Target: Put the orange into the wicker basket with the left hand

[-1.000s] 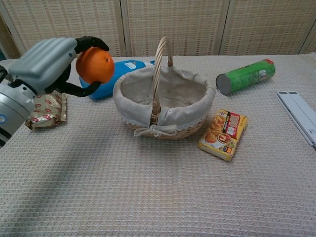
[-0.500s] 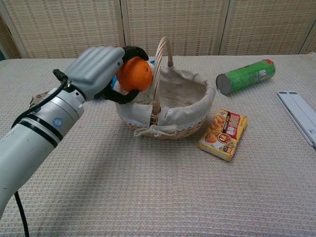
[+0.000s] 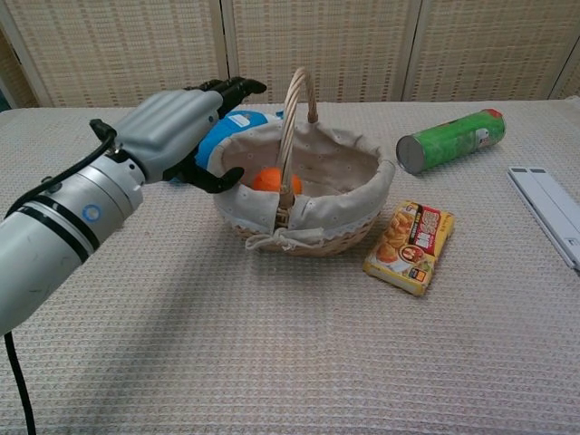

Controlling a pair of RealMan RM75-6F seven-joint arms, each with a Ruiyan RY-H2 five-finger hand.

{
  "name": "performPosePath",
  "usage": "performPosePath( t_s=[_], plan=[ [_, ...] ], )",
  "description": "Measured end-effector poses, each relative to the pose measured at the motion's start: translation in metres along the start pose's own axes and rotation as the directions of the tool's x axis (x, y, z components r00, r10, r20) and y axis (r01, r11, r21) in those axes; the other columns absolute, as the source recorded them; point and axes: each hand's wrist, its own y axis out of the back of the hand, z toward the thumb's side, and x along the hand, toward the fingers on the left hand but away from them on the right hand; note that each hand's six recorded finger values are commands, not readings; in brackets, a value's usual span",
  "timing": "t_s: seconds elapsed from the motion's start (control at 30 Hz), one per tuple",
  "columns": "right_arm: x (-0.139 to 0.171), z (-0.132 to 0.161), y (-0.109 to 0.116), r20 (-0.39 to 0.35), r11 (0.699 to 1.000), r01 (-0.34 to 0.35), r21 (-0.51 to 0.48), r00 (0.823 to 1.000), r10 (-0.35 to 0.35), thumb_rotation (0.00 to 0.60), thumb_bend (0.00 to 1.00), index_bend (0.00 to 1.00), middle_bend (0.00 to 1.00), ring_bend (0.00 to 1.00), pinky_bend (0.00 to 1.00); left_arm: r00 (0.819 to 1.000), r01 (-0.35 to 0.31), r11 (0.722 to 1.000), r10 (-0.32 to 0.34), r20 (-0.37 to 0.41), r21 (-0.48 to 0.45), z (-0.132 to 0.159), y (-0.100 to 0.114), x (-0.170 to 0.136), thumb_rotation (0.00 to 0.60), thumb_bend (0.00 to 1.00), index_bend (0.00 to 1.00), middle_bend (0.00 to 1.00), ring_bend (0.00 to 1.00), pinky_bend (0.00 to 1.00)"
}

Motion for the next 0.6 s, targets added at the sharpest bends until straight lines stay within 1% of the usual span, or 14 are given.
performPosePath(
  t_s=[0.07, 0.17, 0.27, 0.3, 0.37, 0.47, 0.57, 0.6],
  plan=[
    [0.0, 0.0, 0.0, 0.0, 1.0, 0.0, 0.0, 1.0, 0.0, 0.6, 0.19, 0.04, 0.0, 0.0, 0.11, 1.0, -0.009, 1.0, 0.009, -0.011, 0.021, -0.003, 0.002, 0.0, 0.6, 0.37, 0.0, 0.0, 0.02, 0.11],
    [0.0, 0.0, 0.0, 0.001, 1.0, -0.002, -0.003, 1.0, 0.002, 0.6, 0.19, 0.04, 0.0, 0.0, 0.11, 0.999, -0.019, 0.996, 0.023, -0.037, 0.086, -0.012, 0.005, -0.001, 0.6, 0.37, 0.0, 0.0, 0.02, 0.11],
    [0.0, 0.0, 0.001, 0.001, 1.0, -0.003, -0.005, 1.0, 0.003, 0.6, 0.19, 0.04, 0.0, 0.0, 0.11, 0.997, -0.015, 0.984, 0.029, -0.075, 0.178, -0.031, 0.009, -0.005, 0.6, 0.37, 0.0, 0.0, 0.02, 0.11],
    [0.0, 0.0, 0.001, 0.001, 1.0, -0.003, -0.006, 1.0, 0.003, 0.6, 0.19, 0.04, 0.0, 0.0, 0.11, 0.996, -0.008, 0.978, 0.028, -0.09, 0.209, -0.041, 0.01, -0.008, 0.6, 0.37, 0.0, 0.0, 0.02, 0.11],
    [0.0, 0.0, 0.0, 0.001, 1.0, -0.005, -0.006, 1.0, 0.005, 0.6, 0.19, 0.04, 0.0, 0.0, 0.11, 0.994, 0.007, 0.971, 0.019, -0.107, 0.24, -0.057, 0.013, -0.014, 0.6, 0.37, 0.0, 0.0, 0.02, 0.11],
    [-0.001, 0.0, -0.001, 0.0, 1.0, -0.01, -0.002, 1.0, 0.01, 0.6, 0.19, 0.04, 0.0, 0.0, 0.11, 0.992, 0.057, 0.959, -0.022, -0.128, 0.277, -0.085, 0.016, -0.027, 0.6, 0.37, 0.0, 0.0, 0.02, 0.11],
    [-0.002, 0.001, -0.004, 0.0, 1.0, -0.021, 0.005, 1.0, 0.021, 0.6, 0.19, 0.04, 0.0, 0.0, 0.11, 0.984, 0.138, 0.948, -0.097, -0.152, 0.288, -0.114, 0.018, -0.046, 0.6, 0.37, 0.0, 0.0, 0.02, 0.12],
    [-0.002, 0.001, -0.005, 0.0, 1.0, -0.026, 0.008, 1.0, 0.026, 0.6, 0.19, 0.04, 0.0, 0.0, 0.11, 0.977, 0.177, 0.942, -0.134, -0.165, 0.284, -0.125, 0.019, -0.055, 0.6, 0.37, 0.0, 0.0, 0.02, 0.12]
  ],
)
